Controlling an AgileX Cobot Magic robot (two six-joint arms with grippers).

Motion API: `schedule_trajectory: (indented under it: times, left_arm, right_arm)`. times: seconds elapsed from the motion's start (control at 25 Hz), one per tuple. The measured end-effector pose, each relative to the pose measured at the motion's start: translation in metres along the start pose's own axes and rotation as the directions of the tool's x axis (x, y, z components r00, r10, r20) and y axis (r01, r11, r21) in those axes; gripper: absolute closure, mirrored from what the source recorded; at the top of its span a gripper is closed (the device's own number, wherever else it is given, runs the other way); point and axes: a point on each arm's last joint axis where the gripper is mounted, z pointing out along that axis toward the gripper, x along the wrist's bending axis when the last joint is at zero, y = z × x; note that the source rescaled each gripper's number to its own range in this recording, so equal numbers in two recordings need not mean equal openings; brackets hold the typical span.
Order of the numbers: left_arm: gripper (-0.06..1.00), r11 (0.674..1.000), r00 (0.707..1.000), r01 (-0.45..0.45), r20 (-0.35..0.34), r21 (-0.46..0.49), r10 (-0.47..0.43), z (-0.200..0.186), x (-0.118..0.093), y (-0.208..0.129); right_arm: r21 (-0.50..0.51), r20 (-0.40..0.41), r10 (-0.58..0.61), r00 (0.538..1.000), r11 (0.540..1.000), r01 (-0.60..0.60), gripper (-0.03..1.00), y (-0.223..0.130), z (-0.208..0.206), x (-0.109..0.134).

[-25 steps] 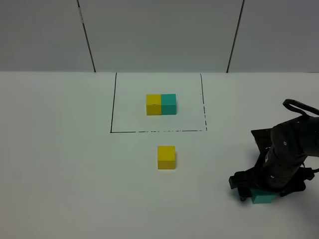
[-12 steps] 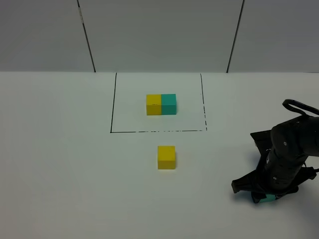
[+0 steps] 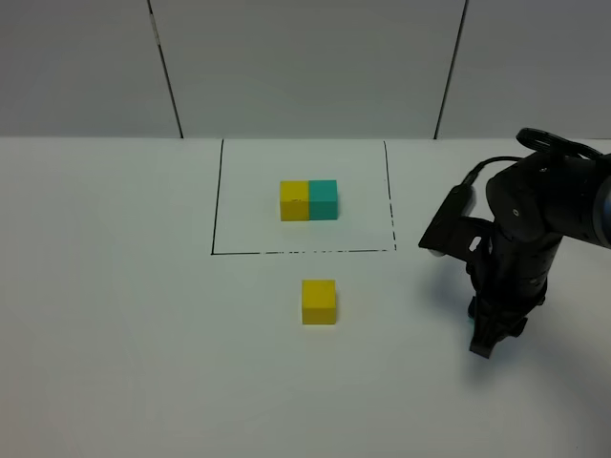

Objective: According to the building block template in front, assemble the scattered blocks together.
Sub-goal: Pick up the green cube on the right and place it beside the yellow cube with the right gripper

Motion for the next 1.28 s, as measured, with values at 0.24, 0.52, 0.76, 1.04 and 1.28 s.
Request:
schedule_trajectory:
  times: [0.24,0.52,0.76,1.04,1.28]
  left_arm:
    - [0.31,1.000,1.000,0.000,0.000,0.000,0.000,0.000,0.000,0.000]
    - [0.31,1.000,1.000,0.000,0.000,0.000,0.000,0.000,0.000,0.000]
    - [0.31,1.000,1.000,0.000,-0.001,0.000,0.000,0.000,0.000,0.000]
    - [0.31,1.000,1.000,0.000,-0.001,0.000,0.000,0.000,0.000,0.000]
    - [0.31,1.000,1.000,-0.001,-0.002,0.000,0.001,0.000,0.000,0.000]
  right_arm:
    - [-0.079,0.033,-0.340,0.940,0.937,0.341,0.97,0.022,-0.014,0.006]
    - [-0.097,0.003,-0.390,0.921,0.916,0.388,0.97,0.061,-0.006,0.009]
    - [-0.068,-0.059,-0.428,0.902,0.903,0.424,0.97,0.092,0.013,0.009]
    - [-0.077,-0.053,-0.468,0.882,0.883,0.464,0.97,0.118,0.021,0.020]
    - [-0.071,-0.072,-0.488,0.870,0.873,0.483,0.97,0.127,0.034,0.029]
